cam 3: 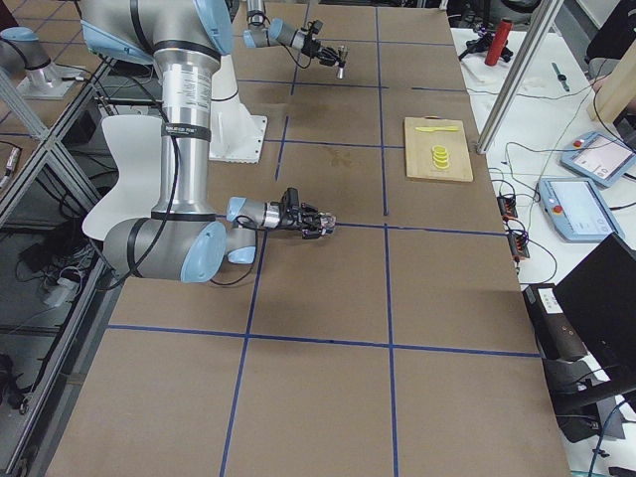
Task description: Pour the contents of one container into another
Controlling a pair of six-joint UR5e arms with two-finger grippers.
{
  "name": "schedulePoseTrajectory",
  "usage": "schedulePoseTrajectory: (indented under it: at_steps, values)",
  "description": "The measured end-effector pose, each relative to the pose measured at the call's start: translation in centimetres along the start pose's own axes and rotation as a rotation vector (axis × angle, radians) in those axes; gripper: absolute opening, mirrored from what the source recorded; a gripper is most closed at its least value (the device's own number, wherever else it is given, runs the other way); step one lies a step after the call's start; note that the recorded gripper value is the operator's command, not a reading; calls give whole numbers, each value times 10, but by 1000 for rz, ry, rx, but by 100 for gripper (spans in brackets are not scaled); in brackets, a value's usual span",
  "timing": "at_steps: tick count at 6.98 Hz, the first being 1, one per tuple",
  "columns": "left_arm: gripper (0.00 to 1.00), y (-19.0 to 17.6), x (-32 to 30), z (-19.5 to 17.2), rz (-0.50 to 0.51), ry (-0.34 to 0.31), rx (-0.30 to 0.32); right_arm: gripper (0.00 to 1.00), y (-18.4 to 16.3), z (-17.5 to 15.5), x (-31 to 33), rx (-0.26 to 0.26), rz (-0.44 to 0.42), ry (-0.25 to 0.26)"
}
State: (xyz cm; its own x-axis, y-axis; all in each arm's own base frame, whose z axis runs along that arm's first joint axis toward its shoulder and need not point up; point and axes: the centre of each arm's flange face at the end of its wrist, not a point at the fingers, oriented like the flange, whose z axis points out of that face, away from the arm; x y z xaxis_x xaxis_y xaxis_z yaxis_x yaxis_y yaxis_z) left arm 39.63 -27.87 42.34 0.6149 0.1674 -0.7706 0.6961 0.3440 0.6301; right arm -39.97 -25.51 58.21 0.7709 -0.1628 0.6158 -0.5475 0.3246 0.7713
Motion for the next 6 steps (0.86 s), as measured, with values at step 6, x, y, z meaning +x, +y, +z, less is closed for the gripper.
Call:
schedulePoseTrajectory:
  at_steps: [6]
  values:
    - [0, -1, 1, 0, -1, 1, 0, 22, -57, 24, -51, 45, -11, -31]
